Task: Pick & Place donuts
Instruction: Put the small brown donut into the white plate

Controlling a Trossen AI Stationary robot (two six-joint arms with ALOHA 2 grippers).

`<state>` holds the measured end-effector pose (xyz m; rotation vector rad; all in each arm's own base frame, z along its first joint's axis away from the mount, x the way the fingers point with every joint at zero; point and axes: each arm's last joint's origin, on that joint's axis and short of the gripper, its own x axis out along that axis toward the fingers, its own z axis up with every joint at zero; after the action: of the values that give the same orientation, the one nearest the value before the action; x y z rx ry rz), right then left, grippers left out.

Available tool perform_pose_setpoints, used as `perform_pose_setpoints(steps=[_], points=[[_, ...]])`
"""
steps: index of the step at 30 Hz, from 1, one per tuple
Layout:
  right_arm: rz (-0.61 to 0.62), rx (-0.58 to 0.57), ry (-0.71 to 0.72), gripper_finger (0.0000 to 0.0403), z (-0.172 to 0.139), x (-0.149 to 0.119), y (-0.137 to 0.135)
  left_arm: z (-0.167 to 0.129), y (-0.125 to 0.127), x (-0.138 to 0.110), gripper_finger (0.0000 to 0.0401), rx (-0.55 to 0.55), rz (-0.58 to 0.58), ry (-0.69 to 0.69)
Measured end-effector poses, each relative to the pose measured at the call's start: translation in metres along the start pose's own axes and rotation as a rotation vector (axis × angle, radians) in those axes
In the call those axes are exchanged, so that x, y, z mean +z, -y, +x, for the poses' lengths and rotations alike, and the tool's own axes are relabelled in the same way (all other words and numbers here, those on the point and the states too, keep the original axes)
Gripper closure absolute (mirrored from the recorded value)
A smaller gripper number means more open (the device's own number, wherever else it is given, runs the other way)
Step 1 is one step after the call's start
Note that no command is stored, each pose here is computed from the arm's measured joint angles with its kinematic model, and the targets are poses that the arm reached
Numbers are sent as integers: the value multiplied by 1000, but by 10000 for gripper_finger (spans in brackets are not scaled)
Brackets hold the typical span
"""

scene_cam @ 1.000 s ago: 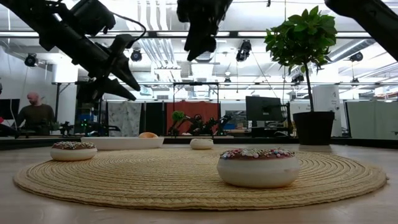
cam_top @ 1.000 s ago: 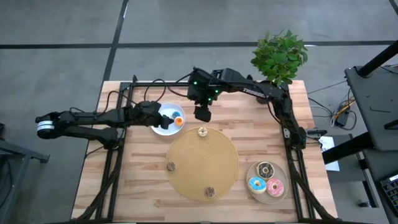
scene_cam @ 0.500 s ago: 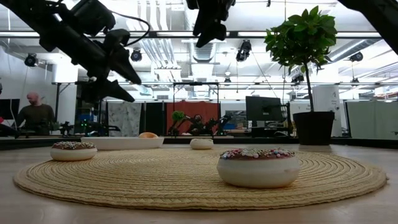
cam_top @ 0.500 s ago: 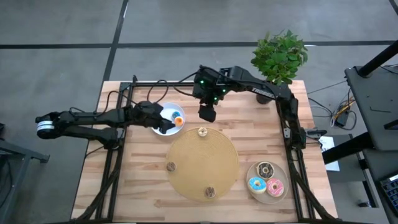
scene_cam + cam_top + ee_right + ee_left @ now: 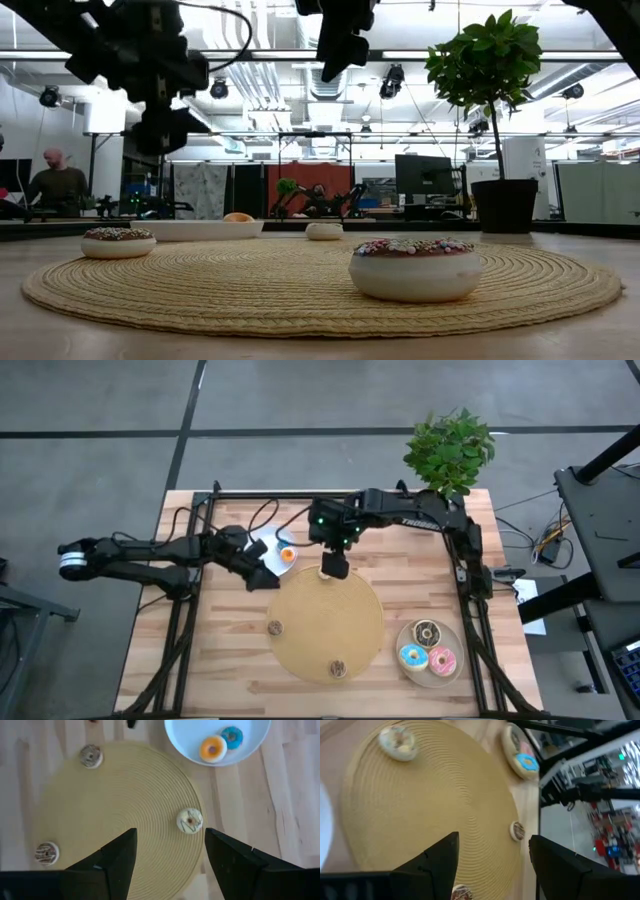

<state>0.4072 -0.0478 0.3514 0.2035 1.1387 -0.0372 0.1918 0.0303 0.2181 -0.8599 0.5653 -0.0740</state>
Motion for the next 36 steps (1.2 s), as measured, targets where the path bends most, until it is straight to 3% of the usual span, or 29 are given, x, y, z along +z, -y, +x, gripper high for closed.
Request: perform_pose_setpoints(steps=[7, 16, 29, 36], points=[[19, -12, -28, 179, 8, -4, -16, 4, 15, -6, 188, -73, 148, -63], [1, 4, -80, 179, 20, -12, -38, 9, 38, -17, 188, -132, 209, -126], [15, -2, -147, 179, 46, -24, -50, 12, 43, -21, 188, -50, 186, -86], [135, -164, -144, 179, 55, -29, -43, 12, 41, -20, 188, -11, 187, -51]])
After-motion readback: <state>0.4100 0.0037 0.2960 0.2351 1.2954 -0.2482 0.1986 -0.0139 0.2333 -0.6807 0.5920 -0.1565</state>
